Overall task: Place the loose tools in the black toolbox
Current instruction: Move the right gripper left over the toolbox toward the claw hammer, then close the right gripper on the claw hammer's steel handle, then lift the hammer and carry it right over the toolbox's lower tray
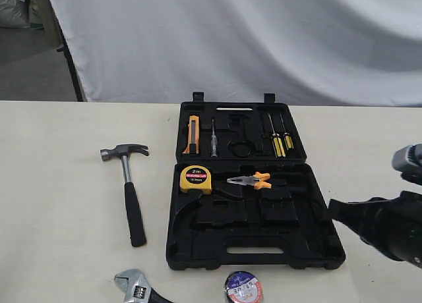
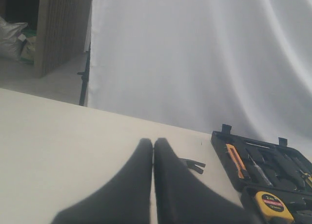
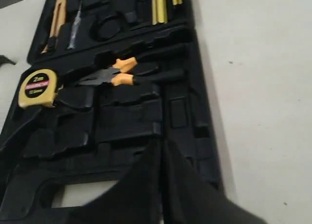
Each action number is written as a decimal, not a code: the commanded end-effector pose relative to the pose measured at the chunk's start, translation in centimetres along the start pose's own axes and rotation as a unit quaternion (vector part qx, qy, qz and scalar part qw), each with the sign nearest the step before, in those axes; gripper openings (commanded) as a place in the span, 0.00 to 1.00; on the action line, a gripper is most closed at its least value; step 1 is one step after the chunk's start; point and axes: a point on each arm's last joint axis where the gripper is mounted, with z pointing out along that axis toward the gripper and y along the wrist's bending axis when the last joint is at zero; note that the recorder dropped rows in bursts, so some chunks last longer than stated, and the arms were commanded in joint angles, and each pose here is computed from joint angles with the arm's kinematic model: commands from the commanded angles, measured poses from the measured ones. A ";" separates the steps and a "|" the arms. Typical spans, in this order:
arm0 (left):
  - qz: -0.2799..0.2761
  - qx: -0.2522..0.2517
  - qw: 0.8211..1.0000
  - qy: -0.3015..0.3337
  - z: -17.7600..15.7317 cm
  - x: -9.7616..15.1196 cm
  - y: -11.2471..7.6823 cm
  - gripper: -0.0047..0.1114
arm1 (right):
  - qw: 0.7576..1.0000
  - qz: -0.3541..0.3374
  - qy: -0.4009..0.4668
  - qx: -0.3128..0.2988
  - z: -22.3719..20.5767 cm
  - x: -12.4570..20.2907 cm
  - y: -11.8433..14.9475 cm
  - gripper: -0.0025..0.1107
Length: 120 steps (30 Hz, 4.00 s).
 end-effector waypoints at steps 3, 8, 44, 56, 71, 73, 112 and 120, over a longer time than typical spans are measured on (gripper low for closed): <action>0.000 -0.010 1.000 -0.010 0.0 -0.2 0.1 0.05 | 0.998 -0.025 -0.050 -0.027 0.4 -0.6 1.2 0.02; 0.000 -0.010 1.000 -0.010 0.0 -0.2 0.1 0.05 | 0.997 -0.049 -0.055 -0.034 0.5 -1.7 2.0 0.02; 0.000 -0.010 1.000 -0.010 0.0 -0.2 0.1 0.05 | 0.863 -0.416 0.186 -0.220 22.1 -1.1 29.2 0.69; 0.000 -0.010 1.000 -0.010 0.0 -0.2 0.1 0.05 | 0.860 -0.436 0.178 -0.199 29.2 0.3 28.3 0.63; 0.000 -0.010 1.000 -0.010 0.0 -0.2 0.1 0.05 | 0.856 -0.415 0.191 -0.241 27.8 2.2 31.1 0.02; 0.000 -0.010 1.000 -0.010 0.0 -0.2 0.1 0.05 | 0.861 -0.398 0.190 -0.254 27.0 1.8 31.8 0.02; 0.000 -0.010 1.000 -0.010 0.0 -0.2 0.1 0.05 | 0.735 -0.477 0.180 -0.447 10.1 -13.8 9.1 0.02; 0.000 -0.010 1.000 -0.010 0.0 -0.2 0.1 0.05 | 0.592 -0.598 0.172 -0.512 12.0 -7.4 8.3 0.02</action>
